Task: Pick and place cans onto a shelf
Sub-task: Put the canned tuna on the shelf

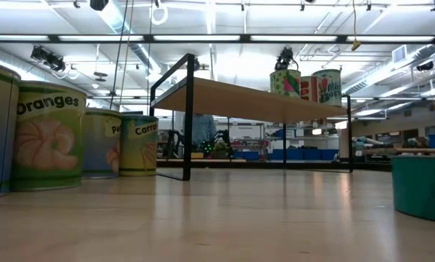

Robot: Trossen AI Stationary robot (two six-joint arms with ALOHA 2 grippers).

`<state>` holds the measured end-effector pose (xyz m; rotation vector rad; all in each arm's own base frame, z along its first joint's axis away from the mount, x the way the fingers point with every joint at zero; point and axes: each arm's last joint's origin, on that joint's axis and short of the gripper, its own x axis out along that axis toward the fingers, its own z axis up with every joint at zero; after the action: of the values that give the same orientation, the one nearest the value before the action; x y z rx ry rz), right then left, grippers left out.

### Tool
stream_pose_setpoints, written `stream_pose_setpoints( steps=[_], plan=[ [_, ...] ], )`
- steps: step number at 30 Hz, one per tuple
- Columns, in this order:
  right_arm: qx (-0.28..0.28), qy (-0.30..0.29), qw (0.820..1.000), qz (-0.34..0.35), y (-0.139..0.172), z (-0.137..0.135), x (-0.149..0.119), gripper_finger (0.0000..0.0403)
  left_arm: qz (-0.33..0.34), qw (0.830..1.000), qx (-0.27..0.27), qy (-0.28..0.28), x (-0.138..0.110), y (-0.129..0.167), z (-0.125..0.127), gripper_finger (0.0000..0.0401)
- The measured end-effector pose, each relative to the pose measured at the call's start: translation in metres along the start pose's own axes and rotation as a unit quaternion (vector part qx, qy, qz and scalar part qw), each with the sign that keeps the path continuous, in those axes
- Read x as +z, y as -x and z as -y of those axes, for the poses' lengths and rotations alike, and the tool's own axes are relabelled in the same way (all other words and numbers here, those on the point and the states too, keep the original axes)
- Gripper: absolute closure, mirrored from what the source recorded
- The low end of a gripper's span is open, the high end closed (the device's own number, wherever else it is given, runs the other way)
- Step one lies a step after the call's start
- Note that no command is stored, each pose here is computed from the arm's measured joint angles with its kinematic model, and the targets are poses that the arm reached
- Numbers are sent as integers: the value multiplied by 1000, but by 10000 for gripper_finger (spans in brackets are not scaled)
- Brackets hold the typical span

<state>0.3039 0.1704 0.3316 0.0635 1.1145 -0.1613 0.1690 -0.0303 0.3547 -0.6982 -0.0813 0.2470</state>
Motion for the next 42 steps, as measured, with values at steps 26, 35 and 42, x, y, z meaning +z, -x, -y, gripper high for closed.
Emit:
stream_pose_setpoints(
  steps=[26, 35, 42],
  plan=[
    [114, 74, 990, 34, -113, -35, -72, 39, -59, 997, -14, 44, -17, -16, 1, 115],
    [126, 105, 986, -7, -123, -31, -89, 33, -67, 997, -7, 38, -18, -15, 0, 115],
    [126, 172, 977, 10, -130, -32, -98, 29, -69, 997, -4, 36, -19, -15, -1, 115]
  ],
)
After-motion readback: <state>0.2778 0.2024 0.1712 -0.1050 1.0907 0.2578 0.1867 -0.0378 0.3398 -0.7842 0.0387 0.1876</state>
